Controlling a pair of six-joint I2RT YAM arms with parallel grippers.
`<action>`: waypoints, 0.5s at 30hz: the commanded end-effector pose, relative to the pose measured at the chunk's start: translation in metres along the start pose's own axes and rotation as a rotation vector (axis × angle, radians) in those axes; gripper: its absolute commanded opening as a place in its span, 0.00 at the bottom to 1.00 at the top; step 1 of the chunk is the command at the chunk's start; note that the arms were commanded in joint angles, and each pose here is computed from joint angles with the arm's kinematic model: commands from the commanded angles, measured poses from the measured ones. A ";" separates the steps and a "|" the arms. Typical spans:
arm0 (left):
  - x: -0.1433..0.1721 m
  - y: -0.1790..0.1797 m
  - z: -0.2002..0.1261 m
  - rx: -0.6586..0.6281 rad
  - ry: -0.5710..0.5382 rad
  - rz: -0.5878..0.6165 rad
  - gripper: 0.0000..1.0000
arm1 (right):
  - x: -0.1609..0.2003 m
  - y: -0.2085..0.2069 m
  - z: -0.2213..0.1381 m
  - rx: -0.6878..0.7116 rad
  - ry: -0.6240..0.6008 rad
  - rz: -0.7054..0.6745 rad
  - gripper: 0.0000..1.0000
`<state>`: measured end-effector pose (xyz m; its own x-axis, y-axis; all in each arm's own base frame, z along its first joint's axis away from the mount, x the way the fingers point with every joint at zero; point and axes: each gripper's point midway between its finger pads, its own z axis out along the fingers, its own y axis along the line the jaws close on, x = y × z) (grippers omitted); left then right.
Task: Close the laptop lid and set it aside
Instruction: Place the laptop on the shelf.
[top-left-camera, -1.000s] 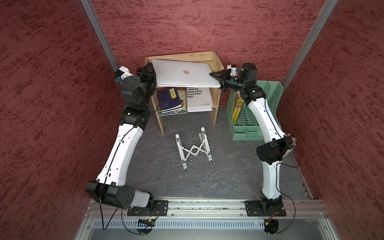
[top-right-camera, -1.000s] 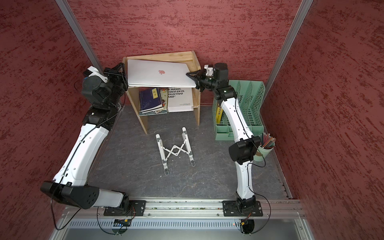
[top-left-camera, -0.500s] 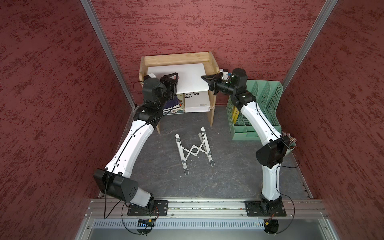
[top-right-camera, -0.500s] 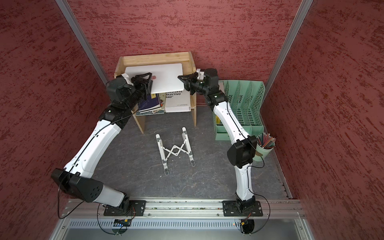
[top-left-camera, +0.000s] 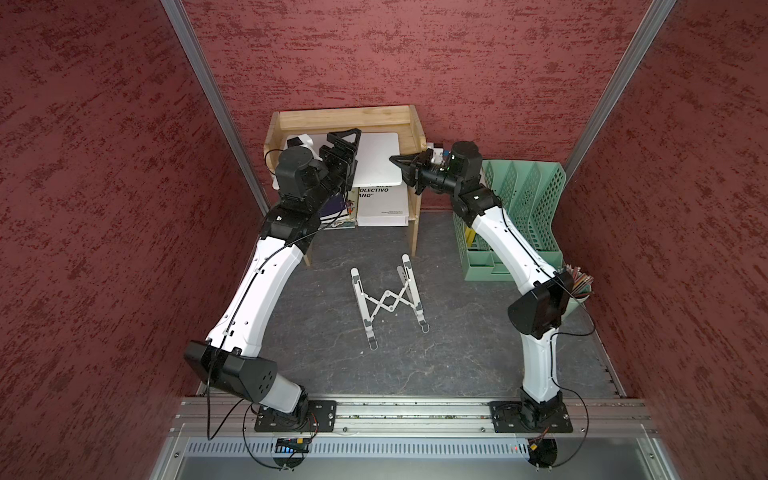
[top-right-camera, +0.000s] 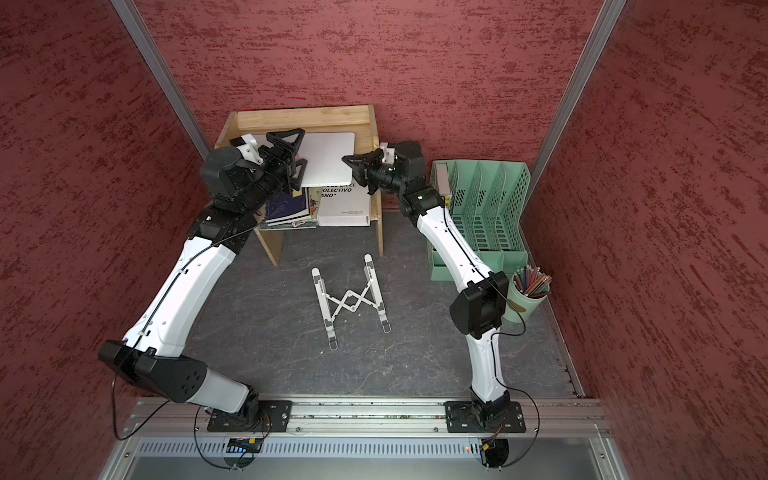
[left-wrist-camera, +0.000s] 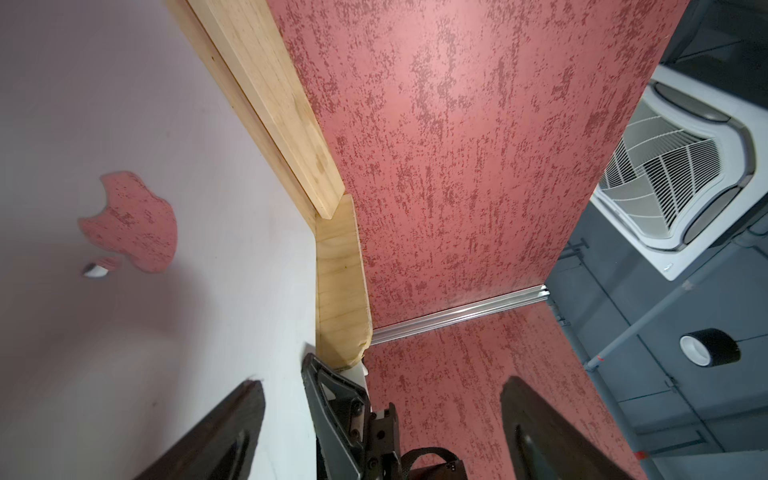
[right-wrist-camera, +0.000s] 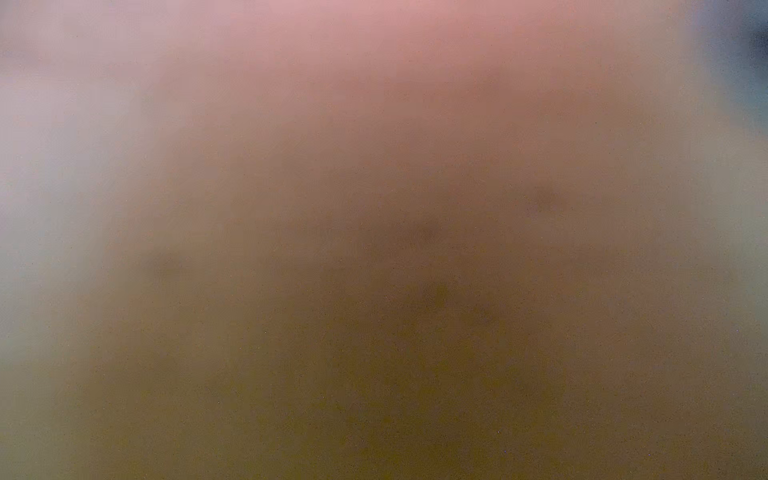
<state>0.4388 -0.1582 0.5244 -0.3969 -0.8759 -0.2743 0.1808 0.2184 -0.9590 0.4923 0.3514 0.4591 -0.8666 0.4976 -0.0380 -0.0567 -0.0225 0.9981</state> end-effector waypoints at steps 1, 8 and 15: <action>0.007 -0.032 -0.016 0.019 0.037 0.113 0.93 | 0.026 0.046 -0.005 -0.112 0.041 -0.056 0.00; 0.022 -0.050 -0.080 -0.104 0.016 0.259 0.94 | 0.026 0.047 -0.005 -0.116 0.039 -0.058 0.00; 0.049 0.025 -0.148 -0.371 0.062 0.220 0.88 | 0.026 0.047 -0.005 -0.116 0.043 -0.062 0.00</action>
<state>0.2915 -0.1450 0.5434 -0.4049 -0.7848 -0.4692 0.1461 0.4510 -0.8805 0.4930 0.3515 0.4595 -0.8633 0.5039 -0.0264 -0.0478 -0.0295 0.9984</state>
